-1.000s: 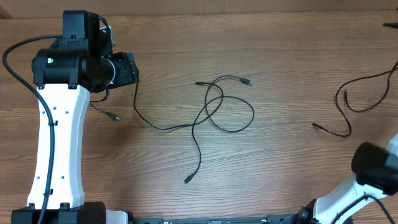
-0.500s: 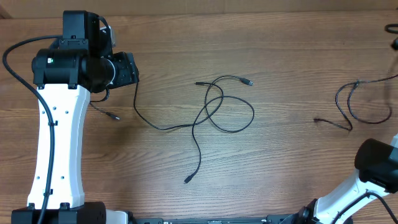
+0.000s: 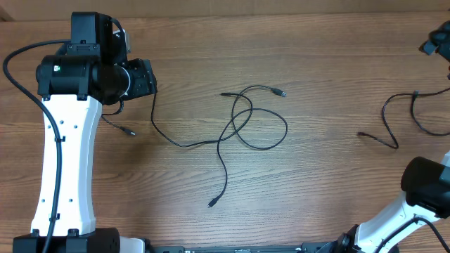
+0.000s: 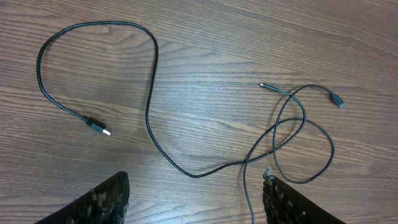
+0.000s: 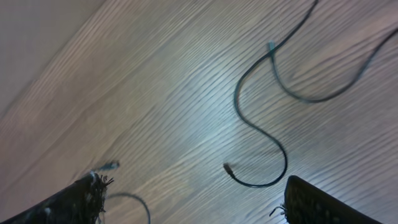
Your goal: Untangle cables
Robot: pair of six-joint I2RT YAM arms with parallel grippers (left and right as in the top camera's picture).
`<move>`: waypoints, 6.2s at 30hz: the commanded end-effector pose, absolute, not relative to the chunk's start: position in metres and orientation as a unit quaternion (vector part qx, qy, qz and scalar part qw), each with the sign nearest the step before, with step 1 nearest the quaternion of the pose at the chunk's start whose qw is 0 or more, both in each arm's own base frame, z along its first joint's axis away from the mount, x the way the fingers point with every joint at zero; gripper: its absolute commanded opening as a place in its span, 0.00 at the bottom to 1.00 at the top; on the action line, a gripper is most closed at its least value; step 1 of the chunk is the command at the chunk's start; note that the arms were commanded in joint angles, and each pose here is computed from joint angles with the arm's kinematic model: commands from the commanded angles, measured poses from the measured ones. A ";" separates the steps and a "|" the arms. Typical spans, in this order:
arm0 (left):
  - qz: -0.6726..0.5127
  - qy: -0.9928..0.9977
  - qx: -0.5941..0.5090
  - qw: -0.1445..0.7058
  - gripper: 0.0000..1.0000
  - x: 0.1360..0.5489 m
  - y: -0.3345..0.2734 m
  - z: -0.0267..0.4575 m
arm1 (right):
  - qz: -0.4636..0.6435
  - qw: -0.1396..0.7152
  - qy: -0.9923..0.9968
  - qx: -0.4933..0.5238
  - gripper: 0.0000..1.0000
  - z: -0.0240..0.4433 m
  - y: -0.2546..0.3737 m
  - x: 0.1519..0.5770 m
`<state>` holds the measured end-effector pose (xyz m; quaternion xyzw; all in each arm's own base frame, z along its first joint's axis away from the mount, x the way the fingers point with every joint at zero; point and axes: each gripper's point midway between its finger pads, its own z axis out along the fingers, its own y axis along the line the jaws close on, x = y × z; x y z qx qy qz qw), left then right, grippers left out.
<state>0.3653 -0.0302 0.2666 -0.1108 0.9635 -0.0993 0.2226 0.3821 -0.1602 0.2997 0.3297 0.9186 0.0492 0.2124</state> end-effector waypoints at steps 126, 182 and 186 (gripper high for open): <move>-0.374 0.809 -0.004 0.453 0.04 0.379 -0.147 0.469 | 0.134 0.186 0.944 -0.237 0.54 0.055 0.247 0.353; 0.141 0.790 -0.447 0.395 0.04 0.336 0.085 0.372 | -0.165 0.331 0.665 0.648 0.04 0.291 -0.318 0.294; 0.123 0.801 -0.440 0.386 0.04 0.342 0.078 0.366 | -0.168 0.343 0.658 0.649 0.04 0.296 -0.322 0.296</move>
